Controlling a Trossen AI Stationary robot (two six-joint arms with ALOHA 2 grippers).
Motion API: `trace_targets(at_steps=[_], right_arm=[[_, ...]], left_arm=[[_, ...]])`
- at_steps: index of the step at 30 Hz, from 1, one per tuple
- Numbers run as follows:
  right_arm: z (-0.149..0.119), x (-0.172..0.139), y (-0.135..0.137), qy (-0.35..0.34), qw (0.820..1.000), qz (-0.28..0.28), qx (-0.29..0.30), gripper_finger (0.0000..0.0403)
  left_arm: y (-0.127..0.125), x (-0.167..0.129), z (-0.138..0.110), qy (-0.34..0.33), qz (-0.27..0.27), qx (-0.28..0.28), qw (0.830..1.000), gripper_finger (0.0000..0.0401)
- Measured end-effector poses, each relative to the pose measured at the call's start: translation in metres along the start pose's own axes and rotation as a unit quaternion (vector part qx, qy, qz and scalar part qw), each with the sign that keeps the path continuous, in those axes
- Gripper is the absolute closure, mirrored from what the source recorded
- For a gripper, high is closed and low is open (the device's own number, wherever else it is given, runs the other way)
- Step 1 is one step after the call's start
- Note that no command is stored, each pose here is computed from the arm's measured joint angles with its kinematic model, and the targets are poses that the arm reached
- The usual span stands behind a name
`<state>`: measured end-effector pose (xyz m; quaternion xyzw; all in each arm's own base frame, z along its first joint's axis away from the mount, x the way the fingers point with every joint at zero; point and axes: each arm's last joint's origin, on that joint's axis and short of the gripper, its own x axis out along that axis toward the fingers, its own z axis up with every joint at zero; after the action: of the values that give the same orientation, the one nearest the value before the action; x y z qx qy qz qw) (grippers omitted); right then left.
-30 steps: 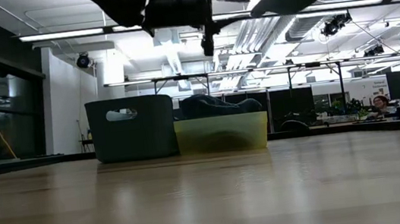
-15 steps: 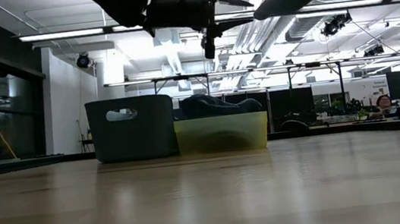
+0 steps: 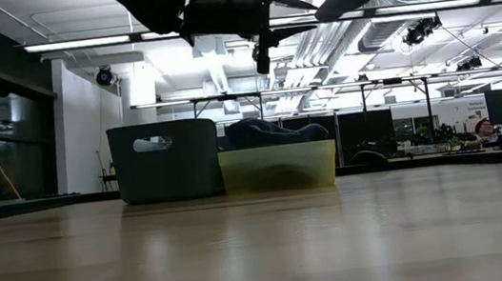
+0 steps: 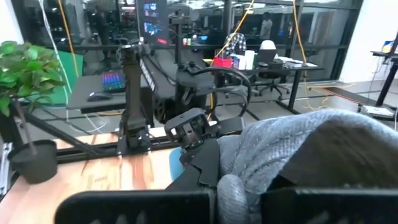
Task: Pick & Place hat
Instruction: Put the gray cap into the blue bin
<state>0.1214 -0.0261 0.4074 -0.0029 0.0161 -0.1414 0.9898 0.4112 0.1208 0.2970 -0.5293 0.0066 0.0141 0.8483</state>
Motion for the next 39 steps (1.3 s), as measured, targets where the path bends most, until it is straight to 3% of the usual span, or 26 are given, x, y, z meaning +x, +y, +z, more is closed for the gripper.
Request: trace_targets(at_steps=[19,27,39], right_arm=[[0.004,0.027,-0.010,-0.028,0.999,-0.038,0.001,0.0402],[0.000,0.027,-0.014,-0.007,1.000,-0.001,0.021,0.0403],[-0.003,0.035,-0.021,0.006,0.999,-0.022,0.028,0.0403]], left_arm=[[-0.014,-0.001,0.005,-0.006,-0.081,-0.009,0.997,0.0274],[-0.019,-0.002,0.007,-0.011,-0.108,-0.010,0.994,0.0274],[-0.025,-0.004,0.009,-0.001,-0.144,-0.033,0.989,0.0274]])
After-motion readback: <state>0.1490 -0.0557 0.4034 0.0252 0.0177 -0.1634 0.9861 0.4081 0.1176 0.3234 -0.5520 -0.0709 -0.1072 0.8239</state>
